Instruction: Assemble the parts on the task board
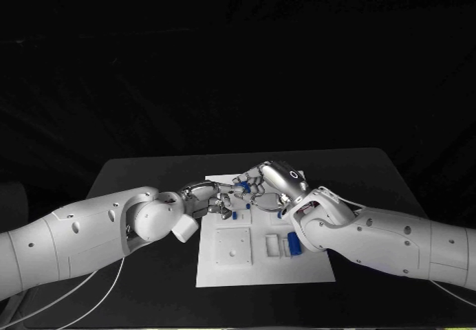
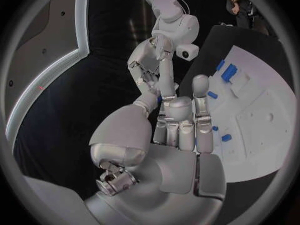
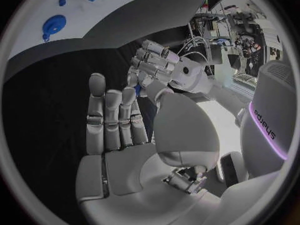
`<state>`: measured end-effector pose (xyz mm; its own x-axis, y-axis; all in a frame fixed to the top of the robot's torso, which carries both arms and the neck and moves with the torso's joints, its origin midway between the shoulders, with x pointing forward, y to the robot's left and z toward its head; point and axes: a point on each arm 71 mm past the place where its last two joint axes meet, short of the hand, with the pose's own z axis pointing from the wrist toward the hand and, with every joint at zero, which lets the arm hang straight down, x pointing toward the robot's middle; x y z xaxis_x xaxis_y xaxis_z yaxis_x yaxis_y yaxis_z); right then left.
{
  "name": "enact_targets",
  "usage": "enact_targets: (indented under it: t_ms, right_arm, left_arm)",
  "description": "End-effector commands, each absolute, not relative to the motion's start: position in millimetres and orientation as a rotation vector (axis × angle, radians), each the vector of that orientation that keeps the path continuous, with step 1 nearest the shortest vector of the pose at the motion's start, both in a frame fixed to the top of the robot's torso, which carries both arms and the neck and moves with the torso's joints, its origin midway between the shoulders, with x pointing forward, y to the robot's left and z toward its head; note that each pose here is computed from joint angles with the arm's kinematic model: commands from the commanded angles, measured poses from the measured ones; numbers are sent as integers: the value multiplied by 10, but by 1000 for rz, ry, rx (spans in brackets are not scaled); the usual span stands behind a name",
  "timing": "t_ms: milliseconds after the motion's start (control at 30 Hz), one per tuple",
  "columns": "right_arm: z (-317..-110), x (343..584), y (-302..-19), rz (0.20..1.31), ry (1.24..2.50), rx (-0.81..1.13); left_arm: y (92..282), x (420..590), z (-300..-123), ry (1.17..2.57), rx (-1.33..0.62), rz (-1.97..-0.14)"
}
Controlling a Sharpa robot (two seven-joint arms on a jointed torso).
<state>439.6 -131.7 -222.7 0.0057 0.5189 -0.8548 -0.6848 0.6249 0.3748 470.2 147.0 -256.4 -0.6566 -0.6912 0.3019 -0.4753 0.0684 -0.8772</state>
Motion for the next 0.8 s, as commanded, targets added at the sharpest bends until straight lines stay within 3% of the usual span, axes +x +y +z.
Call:
enact_targets:
  t_ms: [33, 800]
  right_arm:
    - [-2208, 4378, -1300, 974, 1230, -190]
    - [-2226, 4373, -1303, 988, 1256, -213]
  left_arm:
    - [1451, 4683, -2559, 2168, -1166, -1661]
    - [1500, 4691, -2570, 2183, -1138, -1642]
